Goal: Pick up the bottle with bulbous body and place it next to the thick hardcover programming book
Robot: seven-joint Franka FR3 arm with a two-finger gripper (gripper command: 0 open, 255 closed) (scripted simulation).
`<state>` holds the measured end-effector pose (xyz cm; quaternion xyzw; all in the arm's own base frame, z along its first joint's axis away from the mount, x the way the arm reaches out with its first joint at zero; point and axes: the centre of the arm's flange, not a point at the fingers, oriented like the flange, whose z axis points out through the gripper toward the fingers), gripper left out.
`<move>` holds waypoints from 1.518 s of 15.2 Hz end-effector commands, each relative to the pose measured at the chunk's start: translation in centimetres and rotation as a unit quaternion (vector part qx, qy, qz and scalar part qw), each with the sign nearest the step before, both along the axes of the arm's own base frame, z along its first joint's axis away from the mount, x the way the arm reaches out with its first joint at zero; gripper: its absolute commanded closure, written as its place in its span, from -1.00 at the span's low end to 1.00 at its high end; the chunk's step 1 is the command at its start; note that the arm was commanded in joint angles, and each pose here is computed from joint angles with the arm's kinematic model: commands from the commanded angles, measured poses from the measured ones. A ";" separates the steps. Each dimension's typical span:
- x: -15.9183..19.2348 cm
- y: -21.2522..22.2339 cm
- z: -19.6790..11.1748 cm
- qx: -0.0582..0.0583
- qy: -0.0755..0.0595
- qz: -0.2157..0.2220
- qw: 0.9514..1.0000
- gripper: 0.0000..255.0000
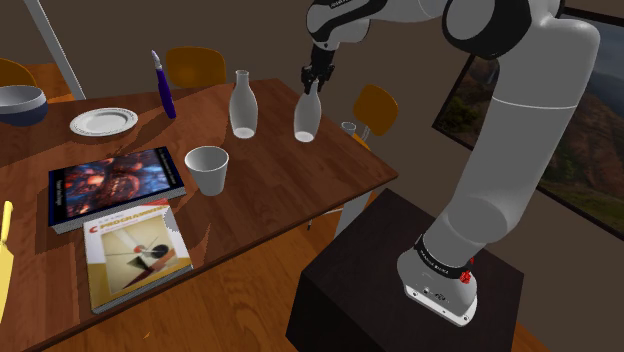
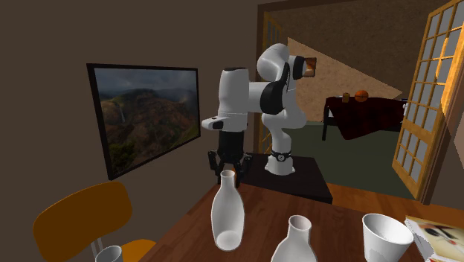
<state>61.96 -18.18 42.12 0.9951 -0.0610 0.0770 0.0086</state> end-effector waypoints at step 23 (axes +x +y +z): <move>0.0 0.0 8.9 0.000 0.001 0.000 1.000 1.00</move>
